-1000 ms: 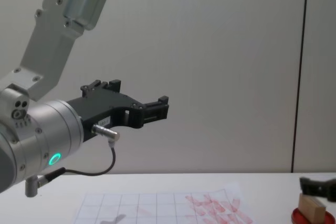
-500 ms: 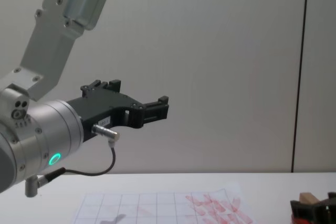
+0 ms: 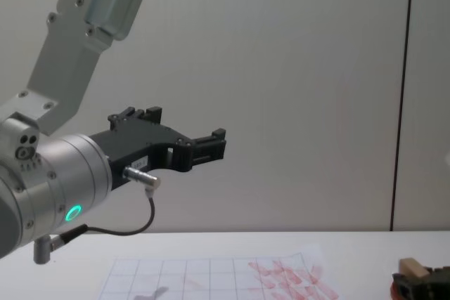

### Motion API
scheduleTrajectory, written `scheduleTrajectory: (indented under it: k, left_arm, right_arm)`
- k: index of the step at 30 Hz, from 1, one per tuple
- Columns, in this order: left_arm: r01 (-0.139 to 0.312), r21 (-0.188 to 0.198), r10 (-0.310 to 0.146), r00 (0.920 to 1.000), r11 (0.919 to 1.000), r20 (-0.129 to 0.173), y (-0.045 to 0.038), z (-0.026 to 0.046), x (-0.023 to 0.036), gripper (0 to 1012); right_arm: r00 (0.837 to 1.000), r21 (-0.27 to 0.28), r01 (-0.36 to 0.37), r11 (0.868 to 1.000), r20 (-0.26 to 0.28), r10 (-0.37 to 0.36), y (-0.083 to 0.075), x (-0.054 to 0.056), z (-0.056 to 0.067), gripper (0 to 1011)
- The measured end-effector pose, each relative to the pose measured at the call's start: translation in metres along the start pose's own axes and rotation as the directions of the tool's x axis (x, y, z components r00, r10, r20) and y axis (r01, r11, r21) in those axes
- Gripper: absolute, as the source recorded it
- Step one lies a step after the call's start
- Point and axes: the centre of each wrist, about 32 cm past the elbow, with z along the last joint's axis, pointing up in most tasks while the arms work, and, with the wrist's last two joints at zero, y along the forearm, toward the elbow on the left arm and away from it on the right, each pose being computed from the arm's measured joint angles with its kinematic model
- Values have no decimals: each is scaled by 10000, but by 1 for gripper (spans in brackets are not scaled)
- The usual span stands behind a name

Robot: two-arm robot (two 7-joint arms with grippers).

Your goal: Use the one hand to pick up the stamp and affix it onto the A4 paper.

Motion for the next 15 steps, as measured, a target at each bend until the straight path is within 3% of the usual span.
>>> scheduleTrajectory:
  k: [6,15]
  left_arm:
    - [0,-1,0,10000,10000,0,0,0,0,1001]
    - [0,0,0,10000,10000,0,0,0,0,1001]
  right_arm:
    - [10000,-24,18,10000,83,-18,20,-9,-5,223]
    - [9998,-211,152,9997,101,-150,58,-18,-16,220]
